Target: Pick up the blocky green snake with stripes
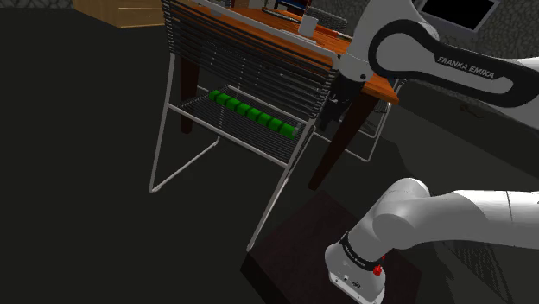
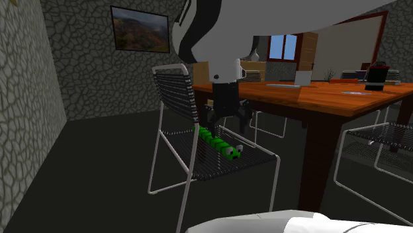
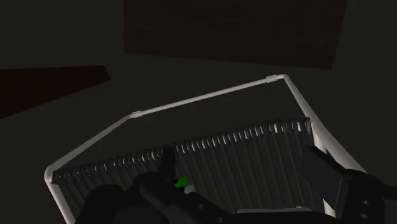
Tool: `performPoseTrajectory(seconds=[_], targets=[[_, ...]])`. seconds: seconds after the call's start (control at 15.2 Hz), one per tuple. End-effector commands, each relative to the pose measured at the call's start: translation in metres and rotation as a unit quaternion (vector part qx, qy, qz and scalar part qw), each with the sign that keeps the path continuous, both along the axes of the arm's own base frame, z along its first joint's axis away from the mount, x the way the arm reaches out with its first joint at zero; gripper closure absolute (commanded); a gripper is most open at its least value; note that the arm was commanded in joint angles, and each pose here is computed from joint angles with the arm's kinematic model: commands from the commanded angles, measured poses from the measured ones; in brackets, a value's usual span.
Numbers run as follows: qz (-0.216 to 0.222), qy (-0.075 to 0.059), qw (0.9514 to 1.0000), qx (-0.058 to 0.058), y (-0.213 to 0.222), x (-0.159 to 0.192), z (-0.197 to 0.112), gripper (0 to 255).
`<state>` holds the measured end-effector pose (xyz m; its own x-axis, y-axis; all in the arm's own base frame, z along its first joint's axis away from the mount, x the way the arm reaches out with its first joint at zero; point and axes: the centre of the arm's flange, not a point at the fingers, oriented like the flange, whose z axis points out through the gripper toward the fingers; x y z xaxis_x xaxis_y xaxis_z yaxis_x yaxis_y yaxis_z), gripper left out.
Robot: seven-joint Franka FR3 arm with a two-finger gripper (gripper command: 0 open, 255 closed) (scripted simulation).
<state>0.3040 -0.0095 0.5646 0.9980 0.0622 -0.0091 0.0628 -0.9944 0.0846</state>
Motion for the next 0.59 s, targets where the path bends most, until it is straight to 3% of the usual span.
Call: performPoseTrajectory(seconds=[0.0,0.53], targets=[[0.000,0.000,1.0000,0.000,0.000,0.000,0.000,0],[0.022,0.000,0.9996,0.019,-0.013,0.100,-0.030,0]])
